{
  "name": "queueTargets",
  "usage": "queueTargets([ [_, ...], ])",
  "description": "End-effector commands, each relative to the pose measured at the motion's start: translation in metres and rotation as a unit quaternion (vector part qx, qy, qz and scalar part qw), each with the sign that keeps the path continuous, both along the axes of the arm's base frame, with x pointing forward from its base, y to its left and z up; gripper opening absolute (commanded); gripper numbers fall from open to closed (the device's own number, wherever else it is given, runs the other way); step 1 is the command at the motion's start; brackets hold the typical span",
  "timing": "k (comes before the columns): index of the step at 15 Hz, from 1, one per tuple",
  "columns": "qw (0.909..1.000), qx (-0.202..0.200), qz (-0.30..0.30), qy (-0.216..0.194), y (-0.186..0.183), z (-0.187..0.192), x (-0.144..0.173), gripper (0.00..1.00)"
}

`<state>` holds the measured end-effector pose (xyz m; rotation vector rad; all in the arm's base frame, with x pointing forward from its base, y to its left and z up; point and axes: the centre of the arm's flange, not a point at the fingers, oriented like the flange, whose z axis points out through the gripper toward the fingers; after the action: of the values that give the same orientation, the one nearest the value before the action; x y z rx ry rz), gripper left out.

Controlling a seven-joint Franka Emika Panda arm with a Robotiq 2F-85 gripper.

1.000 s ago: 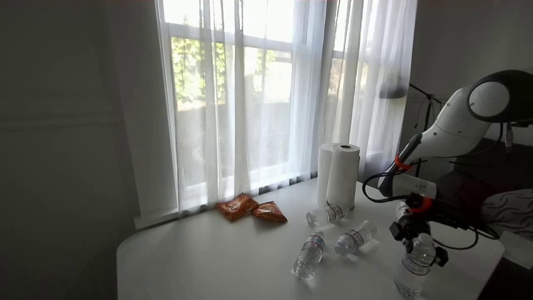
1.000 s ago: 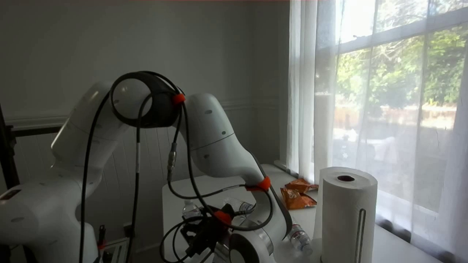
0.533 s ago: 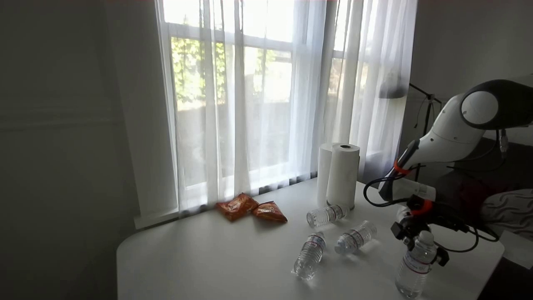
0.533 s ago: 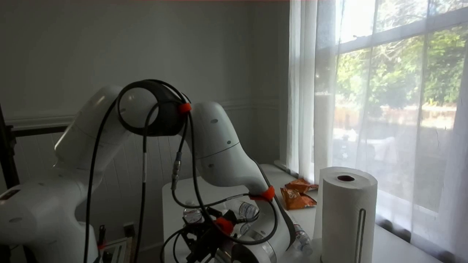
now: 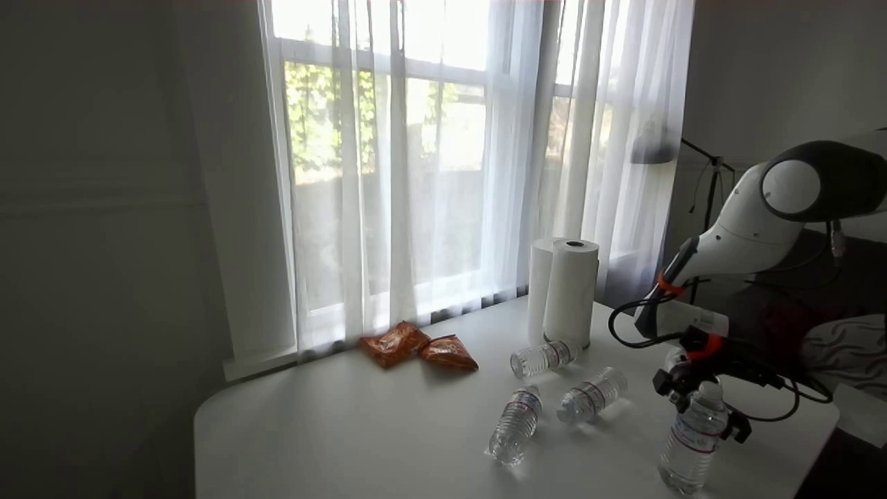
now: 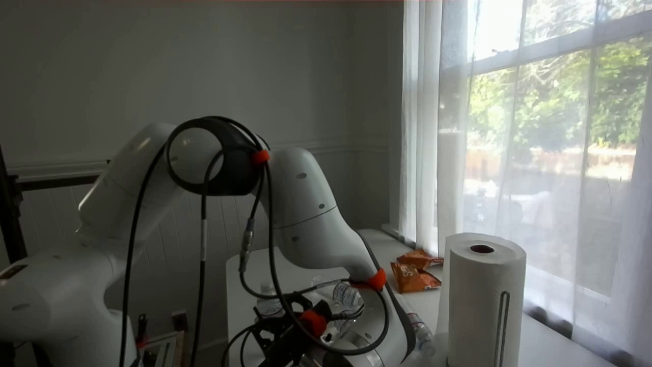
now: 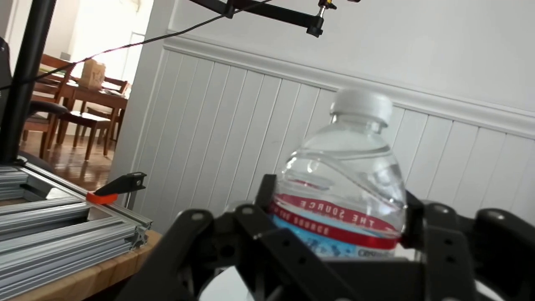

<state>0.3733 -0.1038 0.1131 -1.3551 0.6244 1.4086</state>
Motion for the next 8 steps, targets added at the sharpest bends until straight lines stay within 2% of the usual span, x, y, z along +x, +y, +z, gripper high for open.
queueTargets([
  [1,0.9999,0.004,-0.012,0.006,-0.008,0.004,0.003,0.92],
  [2,0.9999,-0.002,-0.013,0.005,-0.009,0.008,0.003,0.98],
  [3,0.9999,-0.008,-0.013,0.005,-0.011,0.011,0.003,1.0],
  [8,0.9982,-0.054,-0.021,0.017,-0.02,0.033,0.005,1.0],
])
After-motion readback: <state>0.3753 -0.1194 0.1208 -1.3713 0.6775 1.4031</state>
